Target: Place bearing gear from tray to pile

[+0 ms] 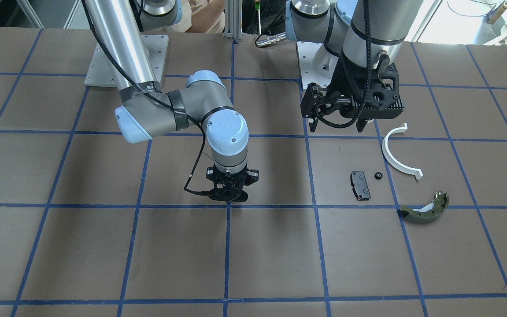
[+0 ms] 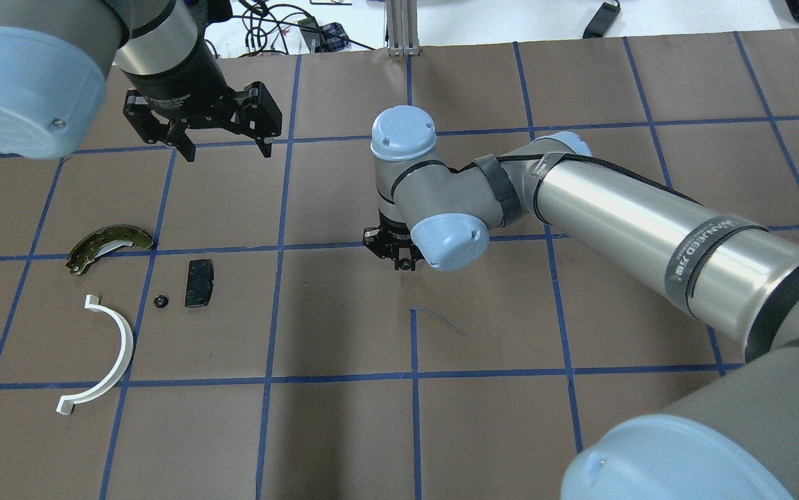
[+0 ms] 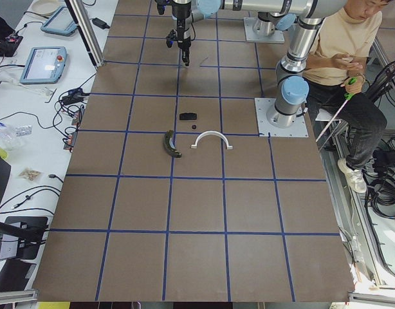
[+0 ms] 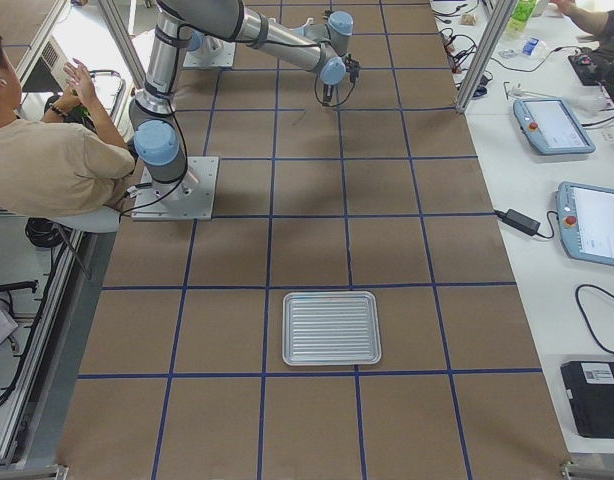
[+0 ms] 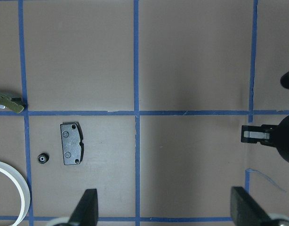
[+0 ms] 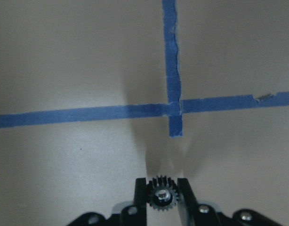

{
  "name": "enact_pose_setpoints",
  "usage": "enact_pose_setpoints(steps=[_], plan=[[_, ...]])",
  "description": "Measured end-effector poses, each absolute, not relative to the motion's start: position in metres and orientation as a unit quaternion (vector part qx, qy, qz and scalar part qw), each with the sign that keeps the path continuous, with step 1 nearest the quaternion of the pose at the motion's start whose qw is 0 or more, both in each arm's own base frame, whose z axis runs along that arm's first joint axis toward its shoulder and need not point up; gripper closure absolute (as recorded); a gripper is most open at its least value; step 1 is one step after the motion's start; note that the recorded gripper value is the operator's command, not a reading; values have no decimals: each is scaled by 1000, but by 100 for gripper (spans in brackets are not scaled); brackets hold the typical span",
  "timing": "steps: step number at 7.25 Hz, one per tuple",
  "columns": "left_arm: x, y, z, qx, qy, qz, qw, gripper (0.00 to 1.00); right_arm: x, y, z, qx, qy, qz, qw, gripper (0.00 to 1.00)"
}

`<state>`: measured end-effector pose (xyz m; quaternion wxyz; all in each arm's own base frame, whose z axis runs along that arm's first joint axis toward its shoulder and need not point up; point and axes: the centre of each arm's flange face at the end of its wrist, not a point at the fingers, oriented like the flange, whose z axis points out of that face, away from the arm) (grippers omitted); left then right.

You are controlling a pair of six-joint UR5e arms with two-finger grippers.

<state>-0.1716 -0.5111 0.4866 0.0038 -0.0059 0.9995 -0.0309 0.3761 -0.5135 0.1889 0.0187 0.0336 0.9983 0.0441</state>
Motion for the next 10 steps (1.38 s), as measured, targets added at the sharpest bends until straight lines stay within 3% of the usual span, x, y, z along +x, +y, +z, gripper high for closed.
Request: enact_pose_setpoints(steps=[2,5,7,10], plan=[[-171,-511,486,-6,1000,-30,5,0,374,-515,194,27,999,34,25,0],[-171,-523,463,-19,1000,-9,7,0,299,-549,254,1,999,-1,36,0],[-180,-543,414,-55,998,23,6,0,218,-559,306,-9,999,4,33,0],[-245,-558,330,-31,999,41,12,0,146,-516,392,13,999,32,27,0]])
